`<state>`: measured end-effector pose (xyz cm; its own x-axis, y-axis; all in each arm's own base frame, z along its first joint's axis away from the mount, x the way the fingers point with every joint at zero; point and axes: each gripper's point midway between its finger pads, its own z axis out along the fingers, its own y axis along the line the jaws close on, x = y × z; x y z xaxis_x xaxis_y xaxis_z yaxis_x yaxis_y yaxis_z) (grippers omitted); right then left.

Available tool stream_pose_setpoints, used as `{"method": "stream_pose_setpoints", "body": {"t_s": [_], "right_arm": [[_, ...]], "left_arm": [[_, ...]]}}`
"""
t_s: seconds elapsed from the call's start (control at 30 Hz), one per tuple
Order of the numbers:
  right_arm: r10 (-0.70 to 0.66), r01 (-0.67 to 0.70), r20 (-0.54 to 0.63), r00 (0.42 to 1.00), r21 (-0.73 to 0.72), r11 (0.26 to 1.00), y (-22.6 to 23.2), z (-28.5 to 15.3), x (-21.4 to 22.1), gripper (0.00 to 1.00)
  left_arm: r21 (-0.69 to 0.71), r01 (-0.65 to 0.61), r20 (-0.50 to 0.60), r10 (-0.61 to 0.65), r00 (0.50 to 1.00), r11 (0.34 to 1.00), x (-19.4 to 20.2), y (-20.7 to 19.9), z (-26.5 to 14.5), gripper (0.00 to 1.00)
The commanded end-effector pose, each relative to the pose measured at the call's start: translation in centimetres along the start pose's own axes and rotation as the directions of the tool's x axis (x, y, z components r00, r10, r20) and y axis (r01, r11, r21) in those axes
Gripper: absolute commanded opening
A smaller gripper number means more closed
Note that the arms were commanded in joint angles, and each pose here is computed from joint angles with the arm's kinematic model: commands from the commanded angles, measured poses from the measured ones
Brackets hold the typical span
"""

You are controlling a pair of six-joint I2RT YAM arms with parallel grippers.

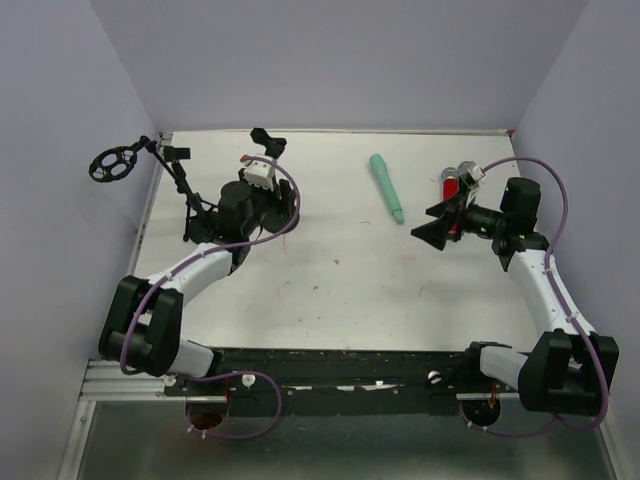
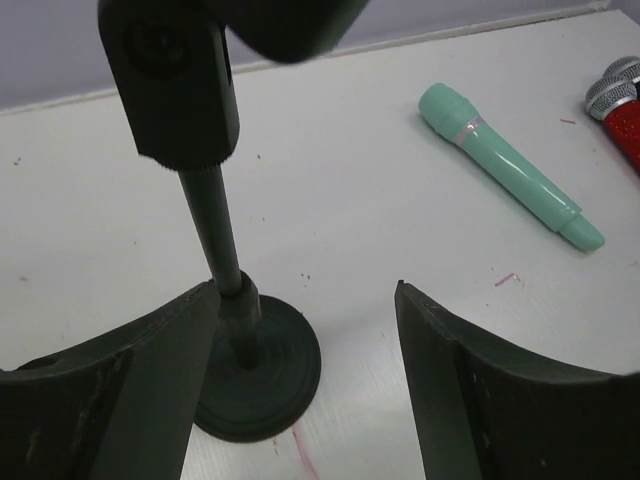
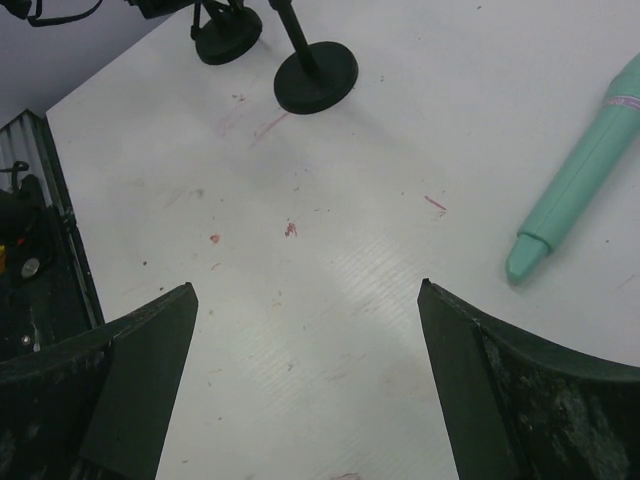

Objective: Attach the microphones to the stand

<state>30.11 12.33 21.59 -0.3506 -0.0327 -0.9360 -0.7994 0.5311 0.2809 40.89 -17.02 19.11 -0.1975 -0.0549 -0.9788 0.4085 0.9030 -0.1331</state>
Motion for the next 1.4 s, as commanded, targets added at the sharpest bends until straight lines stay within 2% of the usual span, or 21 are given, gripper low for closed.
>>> {"method": "stream_pose_setpoints", "body": {"t_s": [0.0,0.4,0.53,0.6,0.63,0.8,1.0,1.17,1.37], "right_arm": [[-0.039,0.039,0.006,0.999,-0.030,0.999,1.0,-0.1,-0.8,1.00],[-0.040,0.040,0.001,0.999,-0.010,0.999,0.6,-0.1,-0.8,1.00],[-0.043,0.043,0.001,0.999,-0.010,0.999,0.6,-0.1,-0.7,1.00],[-0.044,0.044,0.001,0.999,-0.008,0.999,0.6,-0.1,-0.8,1.00],[-0.047,0.047,0.002,0.999,-0.005,0.999,0.6,-0.1,-0.8,1.00],[-0.050,0.050,0.000,0.999,0.002,0.999,0.5,-0.1,-0.7,1.00],[-0.054,0.054,-0.002,0.999,0.017,0.998,0.2,-0.2,-0.7,1.00],[-0.057,0.057,-0.004,0.998,0.011,0.998,0.3,-0.1,-0.5,1.00],[-0.067,0.067,-0.005,0.998,0.020,0.998,0.1,-0.2,-0.5,1.00]], "left_arm": [[-0.021,-0.098,0.119,0.100,0.988,0.995,-3.4,1.2,1.4,0.75],[-0.012,-0.134,0.193,0.134,0.972,0.991,-4.7,1.3,2.9,0.47],[-0.003,-0.157,0.210,0.154,0.966,0.988,-5.2,1.1,2.8,0.24],[0.013,-0.165,0.216,0.159,0.963,0.986,-5.4,0.7,2.5,0.04],[0.025,-0.166,0.215,0.157,0.964,0.986,-5.5,0.4,2.3,0.00],[0.146,-0.160,0.239,0.122,0.963,0.976,-5.9,-3.1,0.5,0.00],[0.275,-0.014,0.235,-0.053,0.970,0.961,-6.5,-9.5,-2.6,0.00],[0.240,0.079,0.242,-0.138,0.960,0.968,-6.1,-14.1,-3.5,0.00],[0.104,0.158,0.271,-0.181,0.945,0.982,-5.1,-15.8,-2.1,0.00]]}}
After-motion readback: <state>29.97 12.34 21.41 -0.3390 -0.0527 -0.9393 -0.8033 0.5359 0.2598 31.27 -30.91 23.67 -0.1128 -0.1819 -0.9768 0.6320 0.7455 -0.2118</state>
